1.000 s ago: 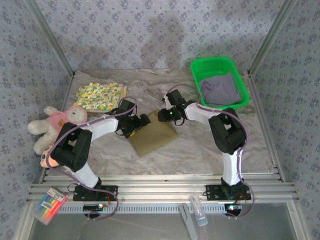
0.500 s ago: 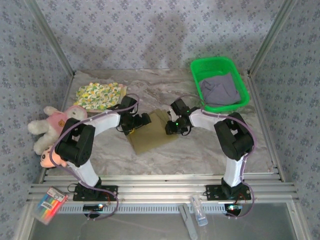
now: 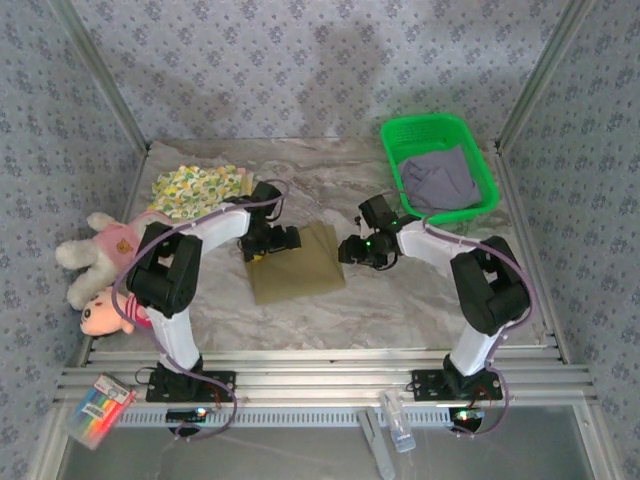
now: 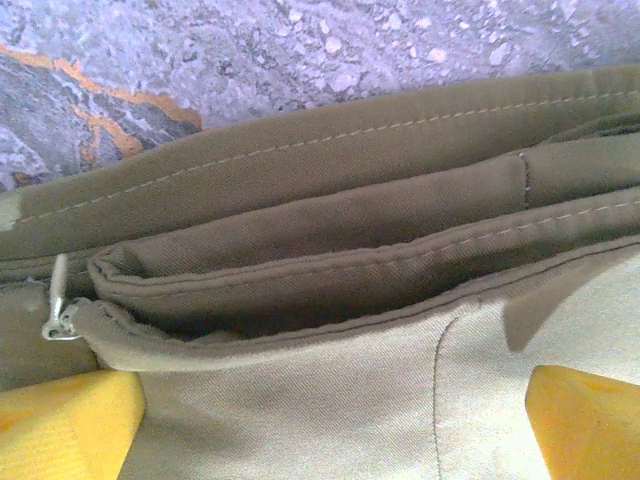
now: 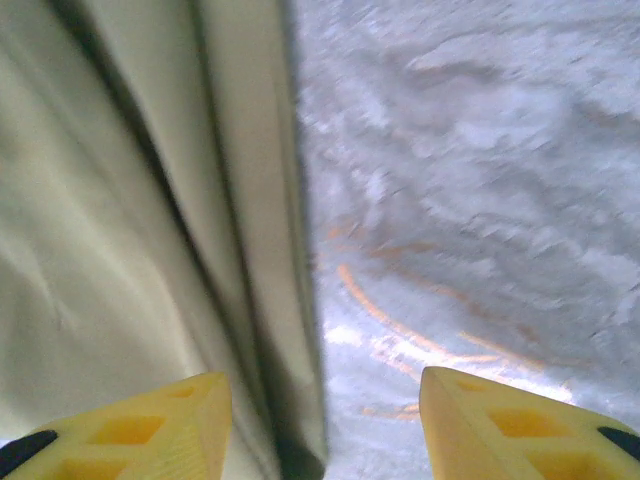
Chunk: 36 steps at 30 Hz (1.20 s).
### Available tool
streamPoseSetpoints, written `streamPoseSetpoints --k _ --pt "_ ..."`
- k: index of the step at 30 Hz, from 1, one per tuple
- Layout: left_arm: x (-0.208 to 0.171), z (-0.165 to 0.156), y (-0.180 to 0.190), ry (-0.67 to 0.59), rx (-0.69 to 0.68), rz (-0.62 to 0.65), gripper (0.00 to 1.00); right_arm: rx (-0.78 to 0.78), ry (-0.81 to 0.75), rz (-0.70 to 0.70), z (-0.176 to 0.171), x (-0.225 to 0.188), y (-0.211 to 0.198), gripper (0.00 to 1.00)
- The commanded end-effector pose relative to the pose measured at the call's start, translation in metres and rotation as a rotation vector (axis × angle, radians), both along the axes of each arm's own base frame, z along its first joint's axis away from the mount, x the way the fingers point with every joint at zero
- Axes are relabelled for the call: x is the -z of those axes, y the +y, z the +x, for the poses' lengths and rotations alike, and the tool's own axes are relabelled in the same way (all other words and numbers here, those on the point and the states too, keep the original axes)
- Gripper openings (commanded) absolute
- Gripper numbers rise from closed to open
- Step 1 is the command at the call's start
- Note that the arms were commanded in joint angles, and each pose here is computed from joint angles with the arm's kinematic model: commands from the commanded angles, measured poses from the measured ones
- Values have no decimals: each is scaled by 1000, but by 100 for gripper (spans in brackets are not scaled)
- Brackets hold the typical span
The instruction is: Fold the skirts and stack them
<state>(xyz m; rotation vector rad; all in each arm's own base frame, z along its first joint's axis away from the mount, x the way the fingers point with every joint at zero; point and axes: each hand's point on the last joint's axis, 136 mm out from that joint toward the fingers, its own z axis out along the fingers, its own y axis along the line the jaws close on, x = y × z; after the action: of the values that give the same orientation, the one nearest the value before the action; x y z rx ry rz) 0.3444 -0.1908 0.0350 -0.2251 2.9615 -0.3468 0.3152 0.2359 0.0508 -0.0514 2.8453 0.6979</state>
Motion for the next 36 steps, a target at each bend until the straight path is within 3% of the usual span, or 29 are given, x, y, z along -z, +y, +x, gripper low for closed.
streamPoseSetpoints --k 1,15,20,23,25,27,30,33,36 --pt "24 -27 20 135 46 131 100 -8 64 37 3 7 14 56" --pt "28 -25 11 164 90 168 100 -52 150 213 2 15 67 61" --pt "27 -23 9 159 97 162 100 -72 141 192 5 14 78 60" --pt "25 -21 7 157 102 157 100 -39 124 106 7 24 71 59" --pt "24 -20 6 155 108 155 100 -8 107 37 10 31 63 50" --pt "17 -19 2 151 121 132 100 25 86 -19 11 34 53 31" --pt "-6 -16 -6 111 134 79 100 86 71 -67 5 42 35 15" --pt "-40 -12 -9 27 126 21 100 162 50 -56 0 44 25 5" --pt "-65 -15 1 -47 83 -12 100 228 27 -55 -8 47 13 4"
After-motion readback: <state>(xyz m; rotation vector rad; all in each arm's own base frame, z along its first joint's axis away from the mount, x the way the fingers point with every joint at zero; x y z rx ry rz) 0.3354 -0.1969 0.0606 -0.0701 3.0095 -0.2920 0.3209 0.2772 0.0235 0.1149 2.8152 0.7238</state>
